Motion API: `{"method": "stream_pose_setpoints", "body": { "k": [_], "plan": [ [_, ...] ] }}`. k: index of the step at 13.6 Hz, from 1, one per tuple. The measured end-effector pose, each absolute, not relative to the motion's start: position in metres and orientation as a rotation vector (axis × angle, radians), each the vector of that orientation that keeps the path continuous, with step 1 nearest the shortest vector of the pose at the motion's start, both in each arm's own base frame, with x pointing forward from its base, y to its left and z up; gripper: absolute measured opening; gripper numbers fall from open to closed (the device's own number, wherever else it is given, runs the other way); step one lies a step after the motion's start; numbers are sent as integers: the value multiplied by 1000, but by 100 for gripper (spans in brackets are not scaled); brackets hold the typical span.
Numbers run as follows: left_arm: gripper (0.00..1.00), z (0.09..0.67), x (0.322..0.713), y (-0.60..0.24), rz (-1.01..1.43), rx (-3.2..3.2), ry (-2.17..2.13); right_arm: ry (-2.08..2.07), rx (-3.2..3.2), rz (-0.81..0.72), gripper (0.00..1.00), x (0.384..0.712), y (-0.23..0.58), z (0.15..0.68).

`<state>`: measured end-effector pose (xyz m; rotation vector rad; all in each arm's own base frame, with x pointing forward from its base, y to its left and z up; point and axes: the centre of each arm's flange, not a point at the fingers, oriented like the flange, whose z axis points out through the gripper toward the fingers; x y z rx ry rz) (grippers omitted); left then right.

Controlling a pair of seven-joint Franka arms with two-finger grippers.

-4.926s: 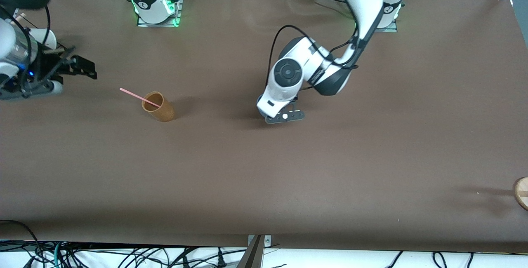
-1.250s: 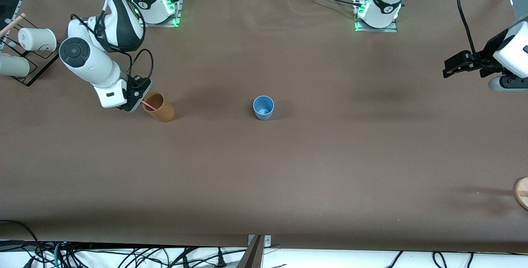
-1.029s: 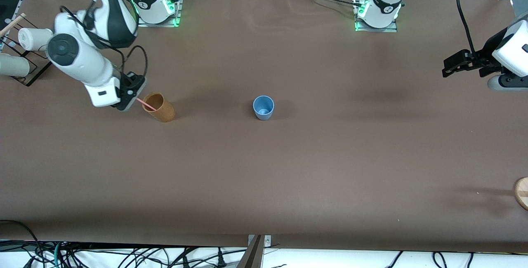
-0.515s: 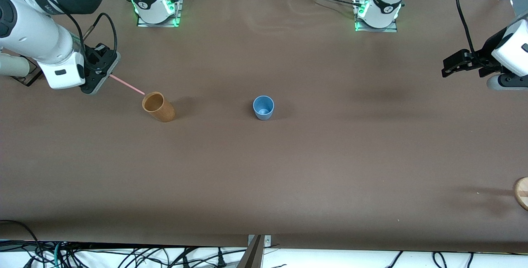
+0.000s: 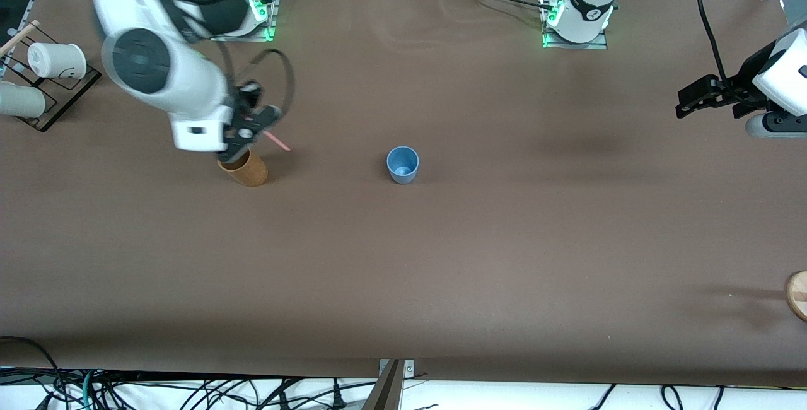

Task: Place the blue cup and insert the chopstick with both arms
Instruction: 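Move the chopstick over the blue cup with the right gripper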

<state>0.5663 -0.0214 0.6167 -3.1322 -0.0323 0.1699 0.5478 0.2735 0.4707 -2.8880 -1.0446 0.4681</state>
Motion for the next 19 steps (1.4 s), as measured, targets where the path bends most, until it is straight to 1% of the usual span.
{"method": "stream_pose_setpoints", "body": {
  "k": [5,8,10,12,16,19],
  "plan": [
    [100,616,566,-21,171,-3132,-33,-697,-2979,448,8,536,405,450],
    [100,616,566,-21,171,-3132,-33,-503,-2979,397,8,530,457,434],
    [100,616,566,-21,171,-3132,-32,-417,-2981,360,8,525,479,423],
    [100,616,566,-21,171,-3132,-32,-363,-2988,354,8,518,497,407],
    [100,616,566,-21,171,-3132,-33,-308,-3016,411,8,508,510,375],
    [100,616,566,-21,171,-3132,-33,-300,-3023,425,8,509,508,369]
  ]
}}
